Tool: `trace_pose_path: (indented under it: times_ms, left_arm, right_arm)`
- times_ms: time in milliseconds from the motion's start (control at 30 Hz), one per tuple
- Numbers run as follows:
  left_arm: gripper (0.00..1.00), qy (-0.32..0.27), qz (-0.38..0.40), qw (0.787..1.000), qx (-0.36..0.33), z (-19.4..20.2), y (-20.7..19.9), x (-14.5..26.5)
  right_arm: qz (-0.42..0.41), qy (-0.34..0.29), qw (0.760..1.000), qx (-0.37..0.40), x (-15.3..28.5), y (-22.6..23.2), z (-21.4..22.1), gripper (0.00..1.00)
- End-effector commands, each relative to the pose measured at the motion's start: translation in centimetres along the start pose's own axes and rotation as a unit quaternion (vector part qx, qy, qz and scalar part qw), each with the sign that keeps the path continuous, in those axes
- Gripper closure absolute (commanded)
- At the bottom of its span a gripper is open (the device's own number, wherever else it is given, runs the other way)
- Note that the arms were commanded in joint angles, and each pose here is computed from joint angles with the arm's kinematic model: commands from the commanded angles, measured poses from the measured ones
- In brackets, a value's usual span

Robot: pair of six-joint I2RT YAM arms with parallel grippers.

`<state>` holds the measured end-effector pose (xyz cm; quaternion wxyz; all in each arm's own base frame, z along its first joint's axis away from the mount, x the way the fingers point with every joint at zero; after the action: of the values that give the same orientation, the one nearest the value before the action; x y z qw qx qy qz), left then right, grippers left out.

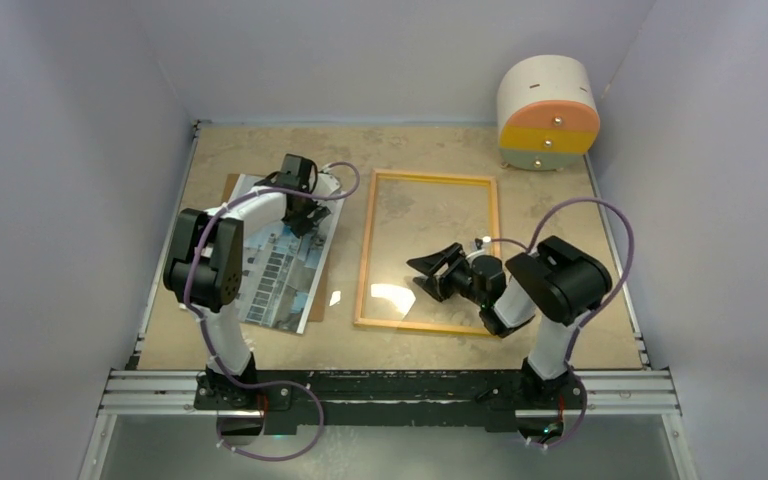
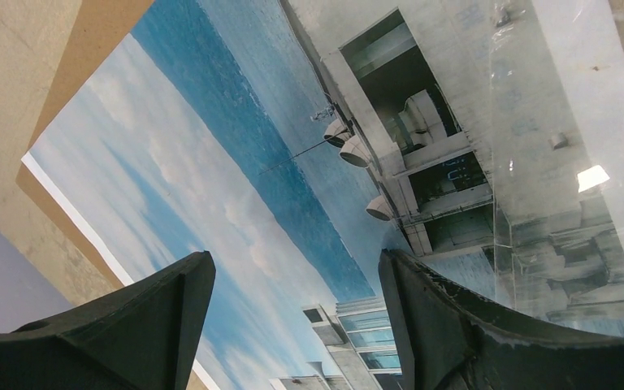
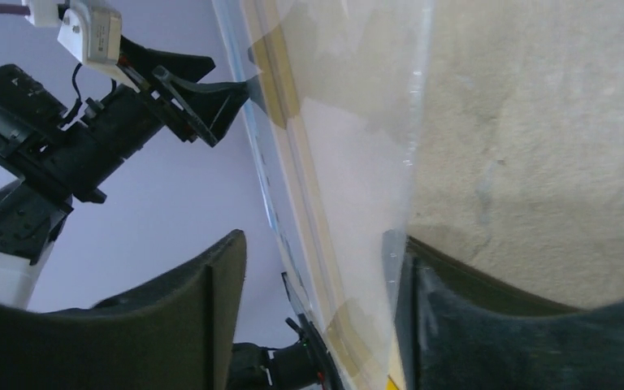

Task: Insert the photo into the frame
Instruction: Pick up the photo frame item at the center of the board, then move the photo frame to the center of the board.

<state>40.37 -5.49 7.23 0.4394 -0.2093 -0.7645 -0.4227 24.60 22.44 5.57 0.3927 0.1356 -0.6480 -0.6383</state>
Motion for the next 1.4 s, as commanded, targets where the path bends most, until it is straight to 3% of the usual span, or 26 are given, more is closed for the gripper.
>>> trace_pose_path:
  times_ms: [0,200,567,800,967,1100,1367]
  left_arm:
    - [0.21,0.008,0.029,1.000,-0.010,0.6,-2.2,-0.8]
    - [0.21,0.006,0.025,1.000,-0.010,0.3,-1.9,-0.3]
    - [0.18,-0.012,-0.019,1.000,-0.002,-1.7,1.9,3.0]
    - [0.17,-0.015,-0.029,0.999,0.001,-2.1,3.0,3.6]
    - [0.17,-0.016,-0.023,1.000,0.003,-2.3,2.9,3.5]
    - [0.17,-0.026,-0.011,1.000,0.006,-2.7,2.5,3.5]
    - [0.17,-0.073,0.037,0.996,0.019,-6.3,-0.1,3.6]
  right_arm:
    - [-0.135,-0.005,0.991,-0.019,0.4,4.2,0.1,0.42]
    - [-0.143,0.008,0.989,-0.023,0.1,4.4,0.4,0.60]
    - [-0.011,0.052,0.993,0.102,0.6,3.9,-2.0,1.00]
    - [0.144,0.146,0.948,0.242,3.8,4.9,-5.9,1.00]
    - [0.185,0.145,0.942,0.238,4.3,5.1,-6.6,0.91]
    - [0.205,0.153,0.935,0.244,4.4,5.8,-7.1,1.00]
    - [0.253,0.050,0.923,0.287,7.2,12.0,-9.9,1.00]
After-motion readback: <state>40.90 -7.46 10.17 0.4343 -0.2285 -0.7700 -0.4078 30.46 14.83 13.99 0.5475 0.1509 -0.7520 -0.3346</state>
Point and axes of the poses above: each gripper's point midway between its finger pads, its own x axis back along the fingers, its own y axis along the line the jaws close on, z = x × y, the point moved 4 cm from there along x, back along the fingers, and after that the axes turned 8 degrees about -x, right-handed, at the moved point
